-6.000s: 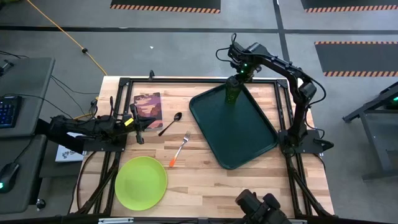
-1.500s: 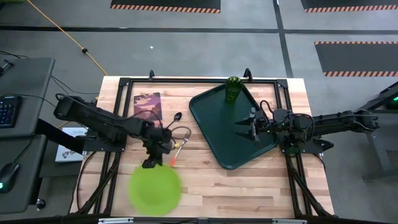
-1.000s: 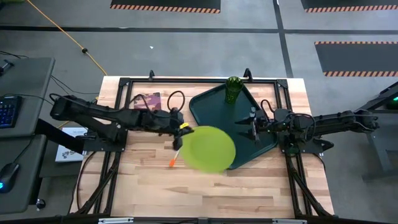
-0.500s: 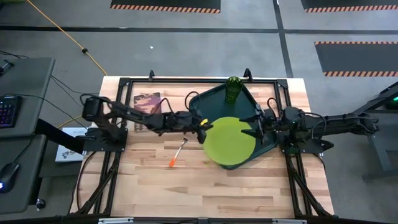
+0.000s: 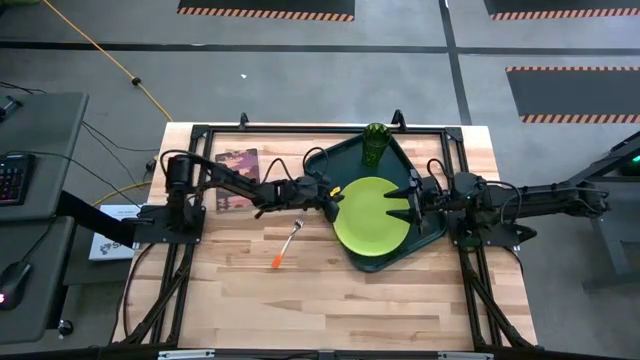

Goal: Pick and place plate/cup/fork/spoon on tray

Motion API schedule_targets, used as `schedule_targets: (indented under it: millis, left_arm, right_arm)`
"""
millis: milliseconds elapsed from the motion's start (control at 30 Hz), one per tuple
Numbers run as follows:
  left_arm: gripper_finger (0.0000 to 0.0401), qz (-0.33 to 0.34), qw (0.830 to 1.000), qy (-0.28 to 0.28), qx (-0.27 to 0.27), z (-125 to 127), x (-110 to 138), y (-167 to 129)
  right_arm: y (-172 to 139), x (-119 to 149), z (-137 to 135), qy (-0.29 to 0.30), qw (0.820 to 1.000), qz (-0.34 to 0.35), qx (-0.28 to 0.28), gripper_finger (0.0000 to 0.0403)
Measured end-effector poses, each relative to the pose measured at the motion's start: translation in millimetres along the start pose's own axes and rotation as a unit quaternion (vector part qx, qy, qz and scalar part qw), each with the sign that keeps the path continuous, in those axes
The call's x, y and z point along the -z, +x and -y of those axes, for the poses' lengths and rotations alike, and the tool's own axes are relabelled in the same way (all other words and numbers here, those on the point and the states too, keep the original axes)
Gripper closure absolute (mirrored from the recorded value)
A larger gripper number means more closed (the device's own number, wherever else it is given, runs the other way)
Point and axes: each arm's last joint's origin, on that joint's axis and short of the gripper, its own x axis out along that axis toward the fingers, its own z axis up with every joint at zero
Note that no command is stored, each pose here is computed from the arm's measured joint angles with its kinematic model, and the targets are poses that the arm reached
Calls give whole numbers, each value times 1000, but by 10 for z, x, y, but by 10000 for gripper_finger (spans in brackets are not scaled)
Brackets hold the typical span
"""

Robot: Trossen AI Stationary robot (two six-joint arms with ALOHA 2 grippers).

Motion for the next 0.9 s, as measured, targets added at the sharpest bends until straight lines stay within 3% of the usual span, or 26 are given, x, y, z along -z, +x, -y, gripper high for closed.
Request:
schedule_targets:
  millis: [333,567,733,900]
  left_arm:
    - [279,28,1000,-1,-12,-83,-49,132]
    - [211,62,996,63,-2,-49,-338,70]
    - [196,39,991,120,42,-8,-578,-129]
    - [202,-3,986,129,107,111,-788,-444]
  right_arm:
    - [0,-2,8,1,1000,3,14,162]
    - [0,-2,9,24,1000,4,15,162]
    - [21,27,25,64,997,-5,32,162]
    - [154,175,66,72,995,-59,41,175]
